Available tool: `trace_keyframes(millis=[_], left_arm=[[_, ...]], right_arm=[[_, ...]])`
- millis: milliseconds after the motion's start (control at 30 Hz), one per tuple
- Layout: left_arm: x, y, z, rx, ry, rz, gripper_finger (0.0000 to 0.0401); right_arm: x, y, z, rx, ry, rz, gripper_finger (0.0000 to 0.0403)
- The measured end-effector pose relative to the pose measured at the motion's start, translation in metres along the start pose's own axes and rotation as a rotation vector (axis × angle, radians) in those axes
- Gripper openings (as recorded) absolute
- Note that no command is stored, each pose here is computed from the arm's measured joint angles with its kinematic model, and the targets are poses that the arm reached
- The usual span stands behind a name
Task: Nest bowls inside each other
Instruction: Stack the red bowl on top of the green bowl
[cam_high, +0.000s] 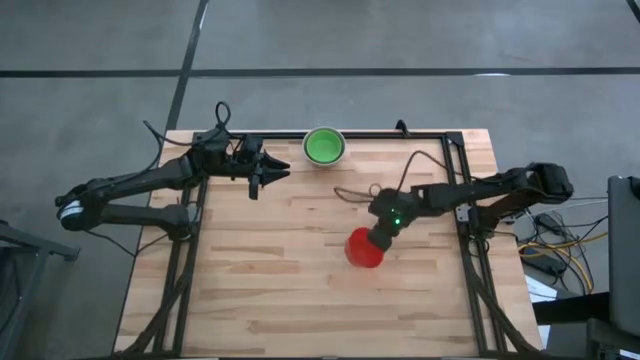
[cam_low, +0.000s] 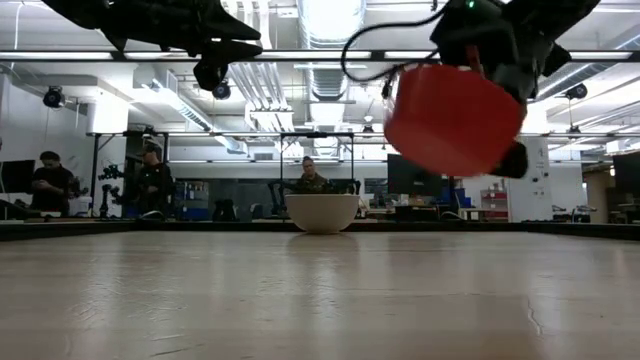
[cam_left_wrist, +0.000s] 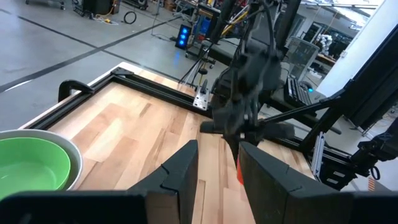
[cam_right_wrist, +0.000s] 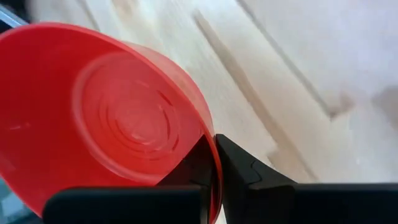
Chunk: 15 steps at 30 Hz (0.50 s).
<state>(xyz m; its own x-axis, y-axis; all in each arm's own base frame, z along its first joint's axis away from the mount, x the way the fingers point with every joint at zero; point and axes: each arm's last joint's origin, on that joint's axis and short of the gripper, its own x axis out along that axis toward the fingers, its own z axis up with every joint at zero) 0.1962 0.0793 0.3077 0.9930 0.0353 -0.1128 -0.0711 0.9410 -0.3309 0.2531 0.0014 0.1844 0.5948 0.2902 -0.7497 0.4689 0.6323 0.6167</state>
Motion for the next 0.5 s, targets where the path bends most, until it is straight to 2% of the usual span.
trace_keyframes(millis=[233,500], left_arm=[[0.000,0.000,0.000,0.000,0.000,0.000,0.0122],[0.000,0.000,0.000,0.000,-0.001,0.000,0.0122]], right_arm=[[-0.030,0.000,0.018,-0.005,-0.164,0.084,0.0009],[-0.044,-0.003,0.035,0.001,-0.294,0.143,0.0009]])
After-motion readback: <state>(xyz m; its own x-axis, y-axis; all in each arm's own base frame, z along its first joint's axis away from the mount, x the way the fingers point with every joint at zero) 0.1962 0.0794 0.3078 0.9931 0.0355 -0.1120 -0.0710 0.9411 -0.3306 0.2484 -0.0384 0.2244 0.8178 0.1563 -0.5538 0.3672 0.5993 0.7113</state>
